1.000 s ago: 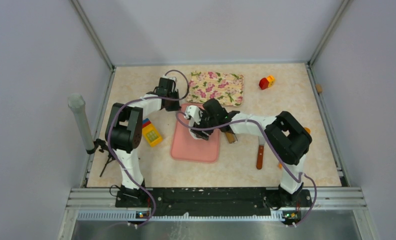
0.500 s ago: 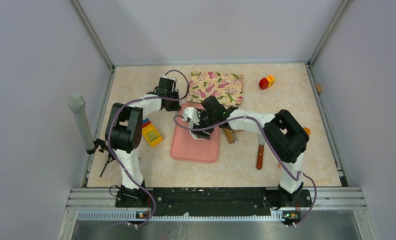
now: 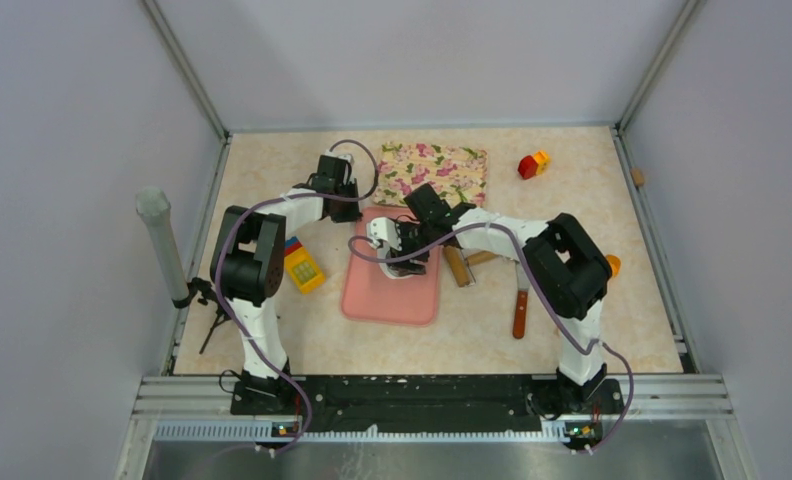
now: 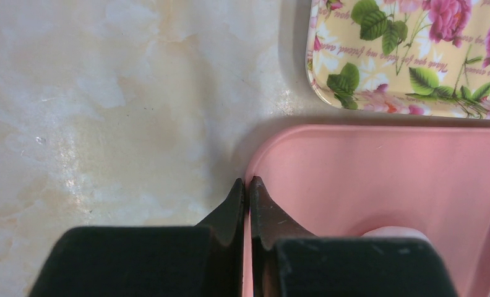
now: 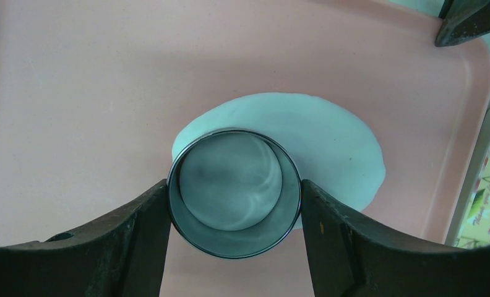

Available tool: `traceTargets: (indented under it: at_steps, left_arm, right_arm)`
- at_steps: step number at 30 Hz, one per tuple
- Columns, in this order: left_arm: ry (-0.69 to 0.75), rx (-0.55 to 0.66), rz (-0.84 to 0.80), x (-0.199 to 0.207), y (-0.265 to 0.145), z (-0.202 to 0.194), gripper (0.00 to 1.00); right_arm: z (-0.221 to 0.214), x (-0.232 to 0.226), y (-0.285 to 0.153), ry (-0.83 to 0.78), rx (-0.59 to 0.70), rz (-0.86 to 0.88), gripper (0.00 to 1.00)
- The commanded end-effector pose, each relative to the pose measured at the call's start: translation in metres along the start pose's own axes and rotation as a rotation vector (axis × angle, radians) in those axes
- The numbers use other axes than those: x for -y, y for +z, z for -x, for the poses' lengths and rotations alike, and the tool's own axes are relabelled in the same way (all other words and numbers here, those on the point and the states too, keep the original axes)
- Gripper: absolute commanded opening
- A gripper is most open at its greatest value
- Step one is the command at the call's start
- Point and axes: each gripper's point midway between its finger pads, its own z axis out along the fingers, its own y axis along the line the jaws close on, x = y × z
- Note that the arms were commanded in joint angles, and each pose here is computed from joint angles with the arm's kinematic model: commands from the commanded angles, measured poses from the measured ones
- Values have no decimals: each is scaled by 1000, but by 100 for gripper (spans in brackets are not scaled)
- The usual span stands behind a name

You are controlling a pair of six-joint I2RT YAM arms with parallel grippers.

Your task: Roll out the dumpling wrappers from the dough

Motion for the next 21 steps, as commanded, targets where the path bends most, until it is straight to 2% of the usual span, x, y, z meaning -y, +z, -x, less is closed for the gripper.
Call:
traceTargets:
  at_steps: [1, 6, 12, 21]
  left_arm:
    - [0, -108, 66, -16, 10, -38, 0]
    - [0, -110, 66, -17, 10, -38, 0]
    - [-1, -108, 68, -17, 10, -38, 0]
    - [-3, -106, 71, -18, 10, -38, 0]
  right_arm:
    - [-55, -44, 15, 14, -153, 185, 59]
    - [-58, -45, 17, 21, -158, 185, 59]
    - [-62, -43, 18, 187, -181, 104, 57]
    - [-64, -41, 13, 351, -200, -18, 59]
